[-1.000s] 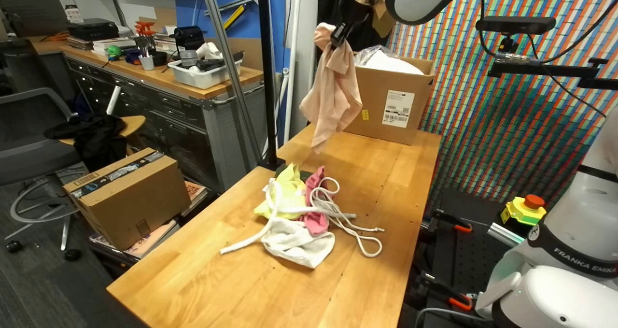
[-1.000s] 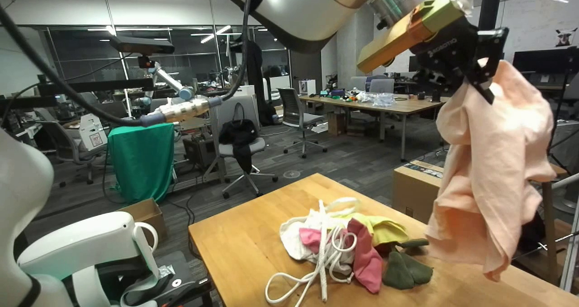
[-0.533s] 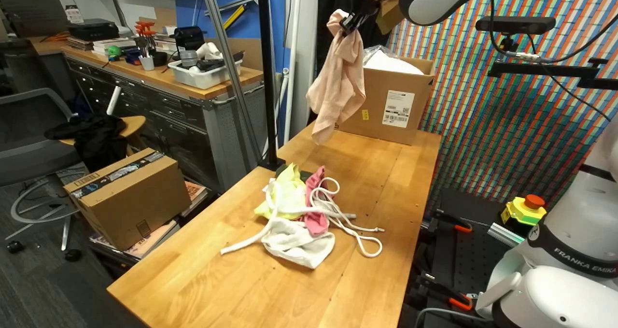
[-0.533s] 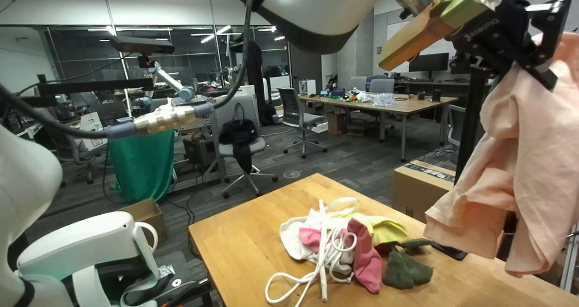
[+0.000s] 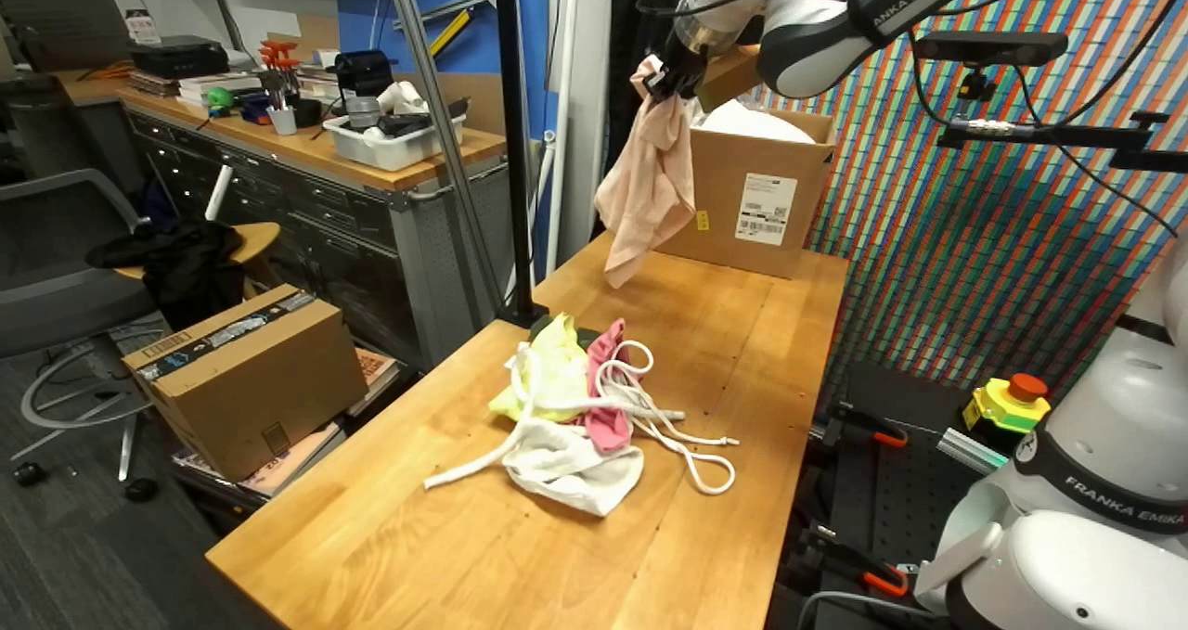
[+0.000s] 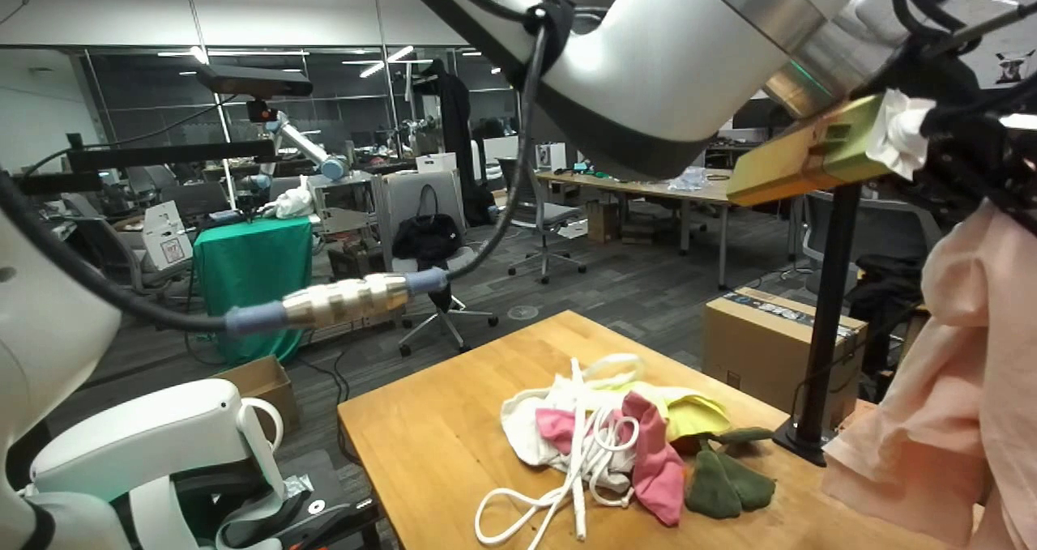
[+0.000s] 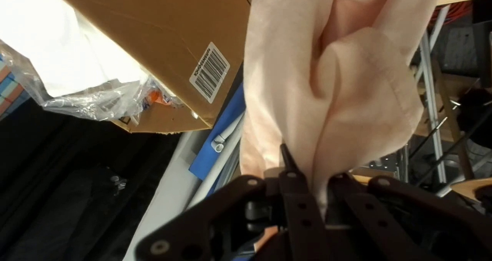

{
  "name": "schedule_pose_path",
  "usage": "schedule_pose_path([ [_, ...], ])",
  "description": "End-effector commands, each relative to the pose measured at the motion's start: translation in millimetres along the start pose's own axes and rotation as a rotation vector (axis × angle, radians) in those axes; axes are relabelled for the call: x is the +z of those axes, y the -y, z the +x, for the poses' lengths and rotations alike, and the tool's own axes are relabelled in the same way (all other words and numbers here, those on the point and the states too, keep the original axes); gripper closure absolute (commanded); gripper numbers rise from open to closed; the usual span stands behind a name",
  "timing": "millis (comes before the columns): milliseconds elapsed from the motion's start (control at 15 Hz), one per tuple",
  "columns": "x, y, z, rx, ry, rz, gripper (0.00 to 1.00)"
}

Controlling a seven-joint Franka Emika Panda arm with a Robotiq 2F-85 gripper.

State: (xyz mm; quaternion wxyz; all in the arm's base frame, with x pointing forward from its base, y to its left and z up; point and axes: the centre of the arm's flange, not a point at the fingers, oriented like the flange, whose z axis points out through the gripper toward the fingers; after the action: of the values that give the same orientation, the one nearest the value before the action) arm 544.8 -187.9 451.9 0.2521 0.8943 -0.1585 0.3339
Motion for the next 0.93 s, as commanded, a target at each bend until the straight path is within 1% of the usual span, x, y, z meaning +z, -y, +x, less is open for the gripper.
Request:
schedule_pose_path([
  [0, 45, 6, 7, 0.089, -0.067, -0.09, 0.95],
  [267, 82, -1, 9, 0.173, -0.103, -0.194, 0.95],
  [400, 96, -1, 8, 0.194, -0.107, -0.229, 0.94],
  [467, 100, -1, 7, 0.203, -0.107, -0.241, 0.9],
  [533, 104, 0, 6, 0.204, -0.106, -0.252, 0.66],
  [667, 110, 3, 3, 0.19, -0.097, -0.269, 0.64],
  [800, 112, 6, -2, 0.161, -0.086, -0.276, 0.49],
  [867, 111, 9, -4, 0.144, -0.079, -0.275, 0.4],
])
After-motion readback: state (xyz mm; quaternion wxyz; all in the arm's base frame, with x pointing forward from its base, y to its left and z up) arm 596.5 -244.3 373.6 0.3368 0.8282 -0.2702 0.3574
